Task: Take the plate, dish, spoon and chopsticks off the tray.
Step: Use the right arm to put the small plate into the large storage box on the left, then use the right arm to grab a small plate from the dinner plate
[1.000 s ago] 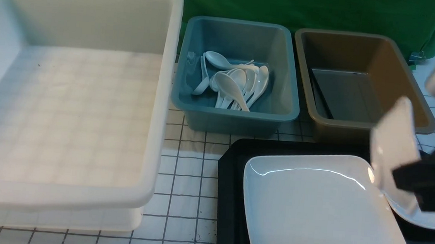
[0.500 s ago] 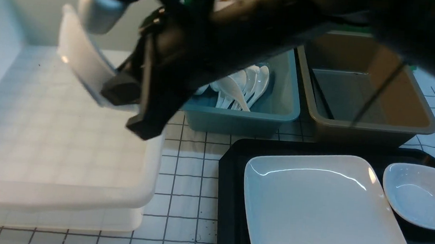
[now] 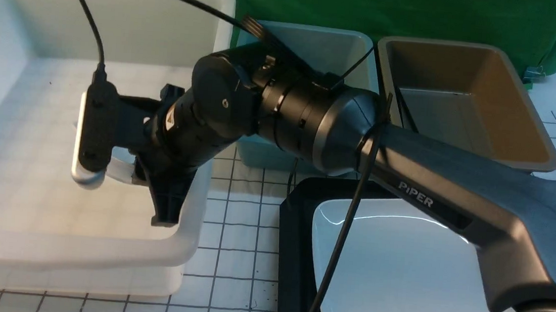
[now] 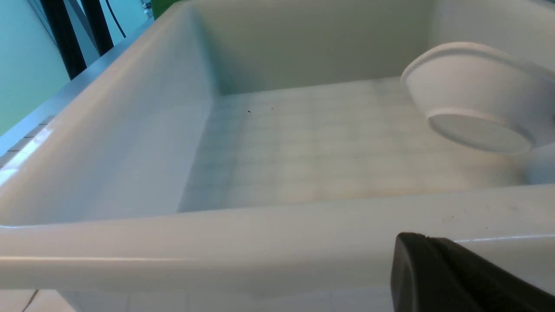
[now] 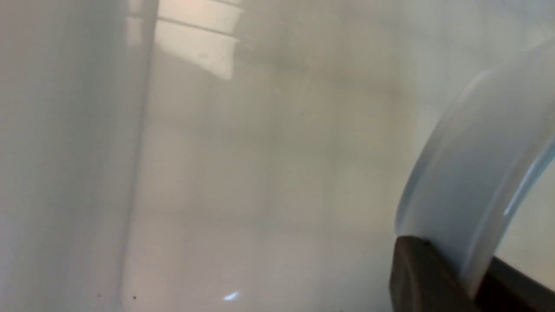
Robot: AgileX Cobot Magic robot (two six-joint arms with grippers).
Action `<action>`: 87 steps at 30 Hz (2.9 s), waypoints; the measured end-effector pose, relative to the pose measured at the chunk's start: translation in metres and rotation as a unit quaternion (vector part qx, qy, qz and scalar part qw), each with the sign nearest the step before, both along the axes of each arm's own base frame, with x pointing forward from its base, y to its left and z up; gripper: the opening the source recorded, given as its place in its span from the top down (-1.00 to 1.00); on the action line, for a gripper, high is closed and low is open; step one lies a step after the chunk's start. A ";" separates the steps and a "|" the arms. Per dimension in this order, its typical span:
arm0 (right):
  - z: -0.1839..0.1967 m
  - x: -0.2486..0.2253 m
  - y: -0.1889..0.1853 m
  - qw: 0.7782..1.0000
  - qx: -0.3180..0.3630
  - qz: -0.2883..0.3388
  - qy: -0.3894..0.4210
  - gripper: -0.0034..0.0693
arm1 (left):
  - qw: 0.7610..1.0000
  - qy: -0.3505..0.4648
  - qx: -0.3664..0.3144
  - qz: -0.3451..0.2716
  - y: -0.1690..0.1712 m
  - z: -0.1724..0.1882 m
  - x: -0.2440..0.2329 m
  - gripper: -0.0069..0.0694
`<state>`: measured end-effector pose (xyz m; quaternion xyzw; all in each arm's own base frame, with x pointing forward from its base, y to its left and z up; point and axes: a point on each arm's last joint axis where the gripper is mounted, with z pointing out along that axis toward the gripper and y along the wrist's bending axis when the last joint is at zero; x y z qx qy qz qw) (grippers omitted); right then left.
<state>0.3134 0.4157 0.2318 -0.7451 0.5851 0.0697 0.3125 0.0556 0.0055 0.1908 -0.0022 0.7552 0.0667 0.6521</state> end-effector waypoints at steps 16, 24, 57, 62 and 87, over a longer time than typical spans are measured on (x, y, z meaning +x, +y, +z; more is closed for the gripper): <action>0.009 -0.004 -0.003 1.000 -0.009 -0.005 0.008 0.09 | 1.000 0.000 0.000 0.000 0.000 0.000 0.000 0.76; 0.086 -0.030 -0.029 0.998 0.021 -0.043 0.032 0.39 | 1.000 0.000 0.000 0.000 0.000 0.000 0.000 0.76; -0.007 -0.031 -0.400 0.716 -0.137 -0.652 0.206 0.19 | 1.000 0.000 0.000 0.000 0.000 0.000 0.000 0.76; -0.036 -0.018 -0.398 0.773 -0.193 -0.566 0.211 -0.26 | 1.000 0.000 0.000 0.000 0.000 0.000 0.000 0.76; -0.082 0.003 -0.399 0.845 -0.268 -0.429 0.174 0.05 | 1.000 0.000 0.000 0.000 0.000 0.000 0.000 0.76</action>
